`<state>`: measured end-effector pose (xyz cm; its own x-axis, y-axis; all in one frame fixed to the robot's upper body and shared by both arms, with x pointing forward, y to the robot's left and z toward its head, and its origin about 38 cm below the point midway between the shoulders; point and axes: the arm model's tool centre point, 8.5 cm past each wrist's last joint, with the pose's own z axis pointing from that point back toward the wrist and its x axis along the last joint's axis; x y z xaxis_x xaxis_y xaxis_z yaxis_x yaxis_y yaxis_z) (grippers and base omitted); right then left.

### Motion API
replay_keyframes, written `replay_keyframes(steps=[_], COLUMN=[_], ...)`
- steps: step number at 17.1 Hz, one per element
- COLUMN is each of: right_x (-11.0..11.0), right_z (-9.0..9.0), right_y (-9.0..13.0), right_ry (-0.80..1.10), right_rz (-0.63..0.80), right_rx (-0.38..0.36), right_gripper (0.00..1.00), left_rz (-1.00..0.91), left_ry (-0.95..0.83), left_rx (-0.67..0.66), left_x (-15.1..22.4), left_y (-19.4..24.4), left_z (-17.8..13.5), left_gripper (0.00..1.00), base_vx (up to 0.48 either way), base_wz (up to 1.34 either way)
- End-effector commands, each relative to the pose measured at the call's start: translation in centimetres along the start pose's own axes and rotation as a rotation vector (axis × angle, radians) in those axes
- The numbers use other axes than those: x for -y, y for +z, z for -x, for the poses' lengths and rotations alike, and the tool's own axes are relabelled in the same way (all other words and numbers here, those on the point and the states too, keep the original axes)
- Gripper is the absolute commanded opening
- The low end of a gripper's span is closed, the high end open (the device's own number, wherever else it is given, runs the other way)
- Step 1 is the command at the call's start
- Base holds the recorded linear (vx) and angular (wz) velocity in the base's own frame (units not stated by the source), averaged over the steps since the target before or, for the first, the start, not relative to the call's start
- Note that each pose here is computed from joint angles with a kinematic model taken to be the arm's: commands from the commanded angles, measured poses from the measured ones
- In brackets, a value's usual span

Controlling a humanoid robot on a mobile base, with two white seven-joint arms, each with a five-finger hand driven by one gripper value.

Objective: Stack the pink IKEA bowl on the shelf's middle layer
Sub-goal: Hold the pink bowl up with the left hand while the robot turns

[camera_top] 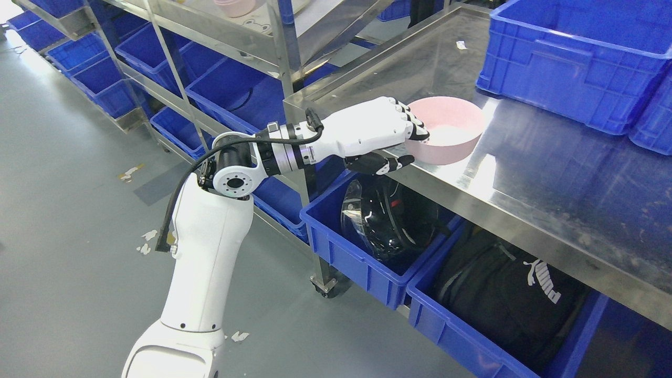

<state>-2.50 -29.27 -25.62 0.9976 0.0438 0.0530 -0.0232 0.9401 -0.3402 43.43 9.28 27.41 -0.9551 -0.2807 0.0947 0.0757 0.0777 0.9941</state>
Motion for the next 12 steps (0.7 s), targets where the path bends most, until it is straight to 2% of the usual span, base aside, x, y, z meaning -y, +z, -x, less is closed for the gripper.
replay_keyframes(steps=[1, 6, 12], right_x=[1.09, 1.09, 1.09], right_z=[-0.58, -0.58, -0.58], right_y=[-0.32, -0.32, -0.32], right_ry=[0.003, 0.001, 0.003], right_rz=[0.017, 0.017, 0.017], right_rx=[0.018, 0.018, 0.018], right_gripper=[1.0, 1.0, 1.0], left_rz=[0.0, -0.014, -0.018], left_ry=[-0.019, -0.04, -0.046], left_rx=[-0.009, -0.008, -0.004], left_x=[-0.26, -0.89, -1.02], left_y=[0.72, 0.94, 0.87], left_z=[-0.08, -0.45, -0.62], left_gripper=[0.01, 0.01, 0.01], base_vx=[0.009, 0.046, 0.076], base_wz=[0.27, 0.32, 0.89])
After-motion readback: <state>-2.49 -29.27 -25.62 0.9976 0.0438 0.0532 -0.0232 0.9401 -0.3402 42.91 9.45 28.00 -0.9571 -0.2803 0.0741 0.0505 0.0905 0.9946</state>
